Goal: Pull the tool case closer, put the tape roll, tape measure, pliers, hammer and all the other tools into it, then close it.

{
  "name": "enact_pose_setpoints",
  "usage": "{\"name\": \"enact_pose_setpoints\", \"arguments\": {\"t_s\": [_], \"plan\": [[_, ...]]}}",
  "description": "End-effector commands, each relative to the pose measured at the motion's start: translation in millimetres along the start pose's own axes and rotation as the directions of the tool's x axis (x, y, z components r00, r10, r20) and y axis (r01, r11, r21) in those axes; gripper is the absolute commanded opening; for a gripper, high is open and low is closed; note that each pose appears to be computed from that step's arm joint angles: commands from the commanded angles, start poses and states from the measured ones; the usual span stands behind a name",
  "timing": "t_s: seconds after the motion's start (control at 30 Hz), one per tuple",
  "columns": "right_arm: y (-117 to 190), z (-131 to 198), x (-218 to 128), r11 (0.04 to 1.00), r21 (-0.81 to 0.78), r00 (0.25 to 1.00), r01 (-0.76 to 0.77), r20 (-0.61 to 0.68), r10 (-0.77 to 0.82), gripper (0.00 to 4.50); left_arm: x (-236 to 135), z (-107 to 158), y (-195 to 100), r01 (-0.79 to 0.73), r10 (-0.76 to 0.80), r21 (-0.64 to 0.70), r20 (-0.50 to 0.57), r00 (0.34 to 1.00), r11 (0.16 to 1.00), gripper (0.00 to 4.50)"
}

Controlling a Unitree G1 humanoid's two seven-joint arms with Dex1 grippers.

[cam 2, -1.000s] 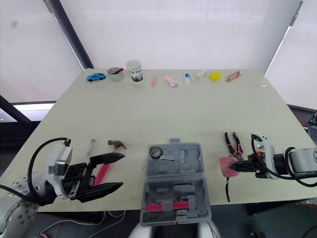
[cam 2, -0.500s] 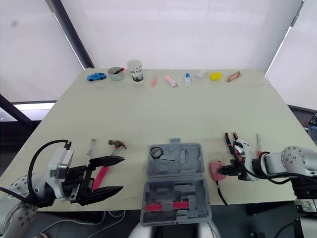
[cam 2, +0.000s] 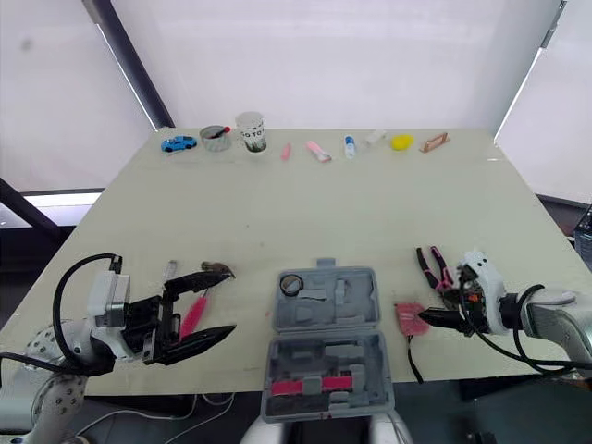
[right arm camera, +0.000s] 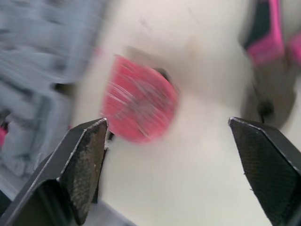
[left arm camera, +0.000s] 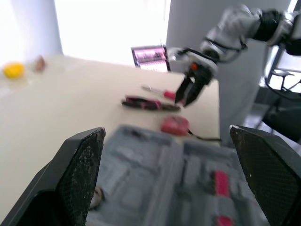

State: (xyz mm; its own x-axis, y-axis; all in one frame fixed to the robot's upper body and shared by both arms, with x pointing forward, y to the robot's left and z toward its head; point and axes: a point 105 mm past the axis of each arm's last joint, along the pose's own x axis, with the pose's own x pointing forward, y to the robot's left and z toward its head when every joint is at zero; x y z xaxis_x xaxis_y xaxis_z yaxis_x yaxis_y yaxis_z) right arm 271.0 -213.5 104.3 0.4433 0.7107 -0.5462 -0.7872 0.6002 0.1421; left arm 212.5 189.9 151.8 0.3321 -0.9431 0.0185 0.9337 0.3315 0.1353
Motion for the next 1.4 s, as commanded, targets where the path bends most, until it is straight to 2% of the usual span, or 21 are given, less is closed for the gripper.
{"name": "enact_pose_setpoints", "arguments": {"t_s": [0.03, 0.2, 0.53, 0.73, 1.03, 1.4], "plan": [[8, 10, -7, 0.963, -0.250, 0.995, -0.100, -0.013, 0.100, 4.44, -5, 10, -3, 0.063, -0.063, -0.026, 0.016, 0.998, 0.998, 4.50], [6, -1, 12, 0.841, -0.493, 0.975, -0.222, -0.128, 0.182, 4.44, -6, 14, -4, 0.117, -0.117, -0.050, 0.010, 0.993, 0.992, 4.50], [-8, -6, 45, 0.705, -0.630, 0.944, -0.326, -0.248, 0.216, 4.44, 3, 25, -5, 0.150, -0.150, -0.028, -0.009, 0.989, 0.988, 4.50], [-12, -10, 49, 0.680, -0.646, 0.936, -0.347, -0.284, 0.208, 4.44, 0, 23, -4, 0.136, -0.137, -0.027, -0.018, 0.990, 0.990, 4.50], [-15, -11, 51, 0.695, -0.637, 0.940, -0.334, -0.278, 0.197, 4.44, -2, 19, -8, 0.124, -0.125, -0.031, -0.017, 0.992, 0.992, 4.50], [-22, -18, 59, 0.679, -0.657, 0.940, -0.327, -0.301, 0.162, 4.44, 5, 26, -5, 0.110, -0.111, -0.018, -0.014, 0.994, 0.994, 4.50]]}}
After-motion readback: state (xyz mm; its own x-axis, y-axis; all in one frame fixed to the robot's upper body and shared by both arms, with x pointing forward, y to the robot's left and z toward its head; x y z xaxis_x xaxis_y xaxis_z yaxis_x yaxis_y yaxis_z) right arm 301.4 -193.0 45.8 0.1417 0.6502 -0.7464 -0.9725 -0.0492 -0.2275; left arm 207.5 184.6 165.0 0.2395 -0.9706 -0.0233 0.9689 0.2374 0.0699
